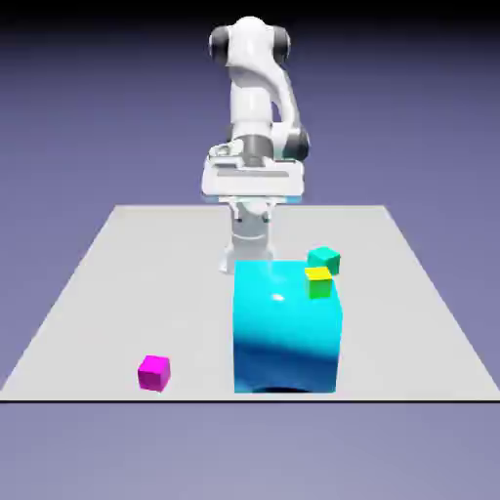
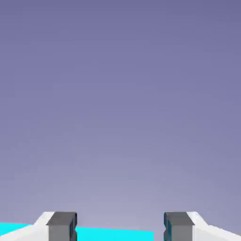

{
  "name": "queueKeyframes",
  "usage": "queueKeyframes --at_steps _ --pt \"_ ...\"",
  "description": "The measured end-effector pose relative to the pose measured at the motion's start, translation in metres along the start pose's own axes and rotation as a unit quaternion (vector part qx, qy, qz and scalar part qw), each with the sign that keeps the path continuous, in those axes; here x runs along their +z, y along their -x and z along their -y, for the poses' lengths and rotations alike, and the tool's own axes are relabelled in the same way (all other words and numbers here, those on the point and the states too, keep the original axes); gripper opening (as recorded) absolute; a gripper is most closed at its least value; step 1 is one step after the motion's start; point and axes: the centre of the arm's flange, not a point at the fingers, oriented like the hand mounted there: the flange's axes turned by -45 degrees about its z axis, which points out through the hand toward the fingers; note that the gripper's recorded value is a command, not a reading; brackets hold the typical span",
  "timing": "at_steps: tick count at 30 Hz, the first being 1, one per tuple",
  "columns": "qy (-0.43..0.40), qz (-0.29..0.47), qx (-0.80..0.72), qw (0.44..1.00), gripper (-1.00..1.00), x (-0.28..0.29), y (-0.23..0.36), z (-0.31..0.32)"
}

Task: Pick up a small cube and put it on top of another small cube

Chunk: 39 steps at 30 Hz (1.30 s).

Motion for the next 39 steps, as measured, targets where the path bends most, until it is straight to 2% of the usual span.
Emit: queueKeyframes --at_steps 5,11,19,28,30,33,34,36,39 --pt "0.019 0.097 0.165 0.981 0.0 0.051 -0.005 -0.053" --pt "0.041 0.198 0.357 0.912 0.0 0.111 0.007 -0.117" --pt "0.062 0.304 0.581 0.753 0.0 0.183 0.049 -0.201" --pt "0.066 0.381 0.765 0.514 0.0 0.251 0.121 -0.285" --pt "0.066 0.385 0.775 0.497 0.0 0.256 0.126 -0.29" --pt "0.066 0.385 0.775 0.497 0.0 0.301 0.161 -0.266" --pt "0.066 0.385 0.775 0.497 -1.0 0.305 0.164 -0.264" --pt "0.065 0.385 0.775 0.497 -1.0 0.305 0.164 -0.264" --pt "0.065 0.384 0.775 0.497 -1.0 0.26 0.129 -0.288"
